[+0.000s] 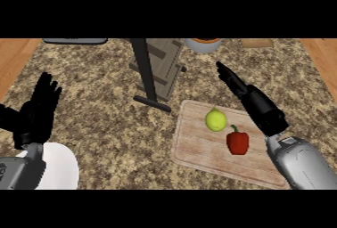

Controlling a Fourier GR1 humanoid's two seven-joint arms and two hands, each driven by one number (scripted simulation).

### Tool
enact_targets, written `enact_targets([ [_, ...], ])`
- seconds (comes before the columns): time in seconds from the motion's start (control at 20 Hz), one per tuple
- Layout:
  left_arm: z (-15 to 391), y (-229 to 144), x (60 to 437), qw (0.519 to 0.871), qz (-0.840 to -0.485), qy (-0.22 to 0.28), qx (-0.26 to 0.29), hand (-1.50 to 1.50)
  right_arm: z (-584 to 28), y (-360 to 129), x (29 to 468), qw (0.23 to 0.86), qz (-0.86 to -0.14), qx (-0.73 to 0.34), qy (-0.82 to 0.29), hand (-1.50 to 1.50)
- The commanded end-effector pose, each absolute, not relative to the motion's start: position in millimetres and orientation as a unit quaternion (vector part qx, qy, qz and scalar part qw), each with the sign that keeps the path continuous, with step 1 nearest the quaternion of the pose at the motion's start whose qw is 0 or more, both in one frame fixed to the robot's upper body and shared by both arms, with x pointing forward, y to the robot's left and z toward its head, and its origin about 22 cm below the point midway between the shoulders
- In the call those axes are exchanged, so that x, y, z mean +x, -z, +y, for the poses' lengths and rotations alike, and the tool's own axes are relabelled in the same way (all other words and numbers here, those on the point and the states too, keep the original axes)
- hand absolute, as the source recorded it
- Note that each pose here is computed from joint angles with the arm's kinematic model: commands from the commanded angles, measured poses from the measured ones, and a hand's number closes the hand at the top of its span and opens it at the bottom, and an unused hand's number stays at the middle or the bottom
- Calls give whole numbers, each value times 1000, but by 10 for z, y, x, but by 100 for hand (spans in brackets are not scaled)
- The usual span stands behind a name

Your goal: Pick the bell pepper from the cutting board and place it in the tiered basket

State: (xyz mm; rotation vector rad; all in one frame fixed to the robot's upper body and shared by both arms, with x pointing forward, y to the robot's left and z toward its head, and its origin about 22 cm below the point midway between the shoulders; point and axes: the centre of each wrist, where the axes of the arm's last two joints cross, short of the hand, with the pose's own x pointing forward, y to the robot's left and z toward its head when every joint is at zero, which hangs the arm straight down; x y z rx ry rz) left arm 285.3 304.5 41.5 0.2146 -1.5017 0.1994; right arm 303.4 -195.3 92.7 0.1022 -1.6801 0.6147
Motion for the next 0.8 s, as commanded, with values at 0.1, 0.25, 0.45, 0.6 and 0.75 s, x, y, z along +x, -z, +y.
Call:
enact_targets([
  [0.1,2985,54,2568,753,-641,-63,130,0,-2392,-1176,3026,586,-782,-140,-158,150],
  [0.25,3044,293,2299,786,-597,-34,158,0,-2895,-1384,3000,535,-794,-284,-41,150],
  [0.45,3045,418,2185,797,-580,-58,158,0,-3440,-932,2820,577,-678,-397,223,-150],
  [0.6,2852,508,2112,795,-588,-37,145,0,-3209,-732,2494,517,-685,-437,268,-150],
  [0.75,2604,568,2045,794,-593,-16,130,0,-2905,-717,2001,508,-702,-424,264,-150],
])
